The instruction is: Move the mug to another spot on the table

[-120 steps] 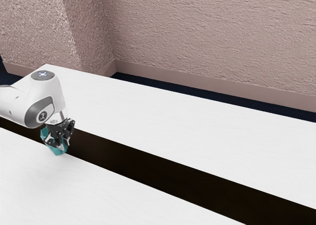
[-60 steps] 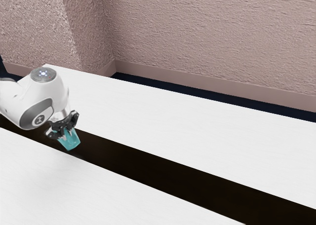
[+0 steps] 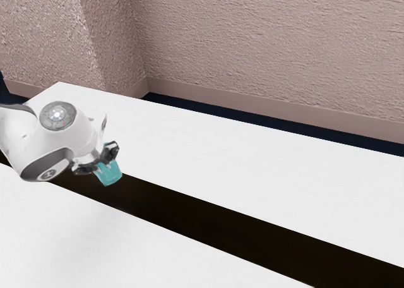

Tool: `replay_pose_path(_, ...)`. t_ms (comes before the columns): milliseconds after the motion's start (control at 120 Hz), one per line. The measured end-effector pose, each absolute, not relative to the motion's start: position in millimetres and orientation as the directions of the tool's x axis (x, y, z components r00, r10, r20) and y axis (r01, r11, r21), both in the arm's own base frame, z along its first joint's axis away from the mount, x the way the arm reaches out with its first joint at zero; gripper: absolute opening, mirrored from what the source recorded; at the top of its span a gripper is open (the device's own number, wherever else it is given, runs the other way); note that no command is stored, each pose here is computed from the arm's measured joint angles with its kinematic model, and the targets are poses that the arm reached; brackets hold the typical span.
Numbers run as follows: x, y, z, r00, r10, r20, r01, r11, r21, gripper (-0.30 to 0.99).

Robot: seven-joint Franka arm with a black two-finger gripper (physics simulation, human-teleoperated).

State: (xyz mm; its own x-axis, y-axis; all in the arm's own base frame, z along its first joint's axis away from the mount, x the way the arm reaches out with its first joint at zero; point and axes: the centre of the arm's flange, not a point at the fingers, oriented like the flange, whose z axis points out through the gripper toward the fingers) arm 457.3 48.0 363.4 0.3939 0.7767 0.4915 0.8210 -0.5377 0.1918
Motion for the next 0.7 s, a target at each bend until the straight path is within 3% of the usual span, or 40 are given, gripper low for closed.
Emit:
replay_pose_path(192, 455.7, 16.7, 360.8, 0.424, 0.771, 0.475, 0.761, -0.588, 0.275, 0.02)
replay_pose_path(700, 454.3, -26.0, 345.5, 0.535, 0.623, 0.57, 0.592, -0.758, 0.274, 0.02)
